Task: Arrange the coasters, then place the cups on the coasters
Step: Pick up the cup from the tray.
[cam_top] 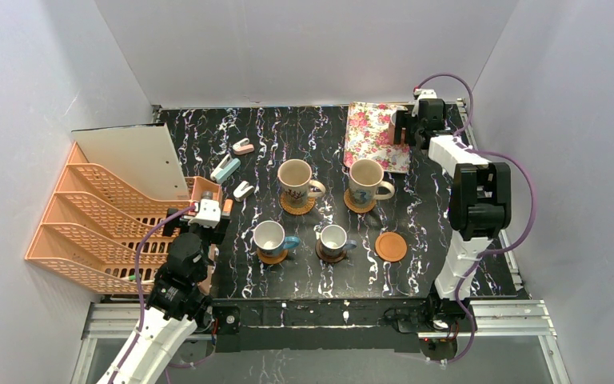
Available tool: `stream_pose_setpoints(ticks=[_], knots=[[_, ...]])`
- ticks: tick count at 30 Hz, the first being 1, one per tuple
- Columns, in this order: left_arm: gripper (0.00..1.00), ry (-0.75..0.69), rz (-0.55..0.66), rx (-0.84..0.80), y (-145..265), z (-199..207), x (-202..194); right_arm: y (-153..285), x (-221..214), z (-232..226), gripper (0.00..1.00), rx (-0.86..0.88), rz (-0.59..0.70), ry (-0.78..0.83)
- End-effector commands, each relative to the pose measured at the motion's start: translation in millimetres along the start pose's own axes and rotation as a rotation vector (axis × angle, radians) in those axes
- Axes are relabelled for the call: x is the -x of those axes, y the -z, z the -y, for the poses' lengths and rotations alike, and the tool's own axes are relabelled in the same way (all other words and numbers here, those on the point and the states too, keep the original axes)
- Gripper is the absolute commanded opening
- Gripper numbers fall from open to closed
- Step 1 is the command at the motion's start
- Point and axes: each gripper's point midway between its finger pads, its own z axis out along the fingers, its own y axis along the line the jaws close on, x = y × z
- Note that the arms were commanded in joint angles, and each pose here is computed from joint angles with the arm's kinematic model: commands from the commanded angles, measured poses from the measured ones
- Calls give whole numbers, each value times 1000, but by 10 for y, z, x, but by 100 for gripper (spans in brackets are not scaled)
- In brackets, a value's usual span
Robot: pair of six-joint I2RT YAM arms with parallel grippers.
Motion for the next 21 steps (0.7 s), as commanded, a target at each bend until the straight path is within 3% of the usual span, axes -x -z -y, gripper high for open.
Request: stream_pose_setpoints(ticks=[1,21], knots=[[98,9,-8,23,-4,-29,-32,-92,94,-58,86,22,55,-19],[98,6,-11,19,-12,-16,-40,-196,2,-155,70,38,78,18]])
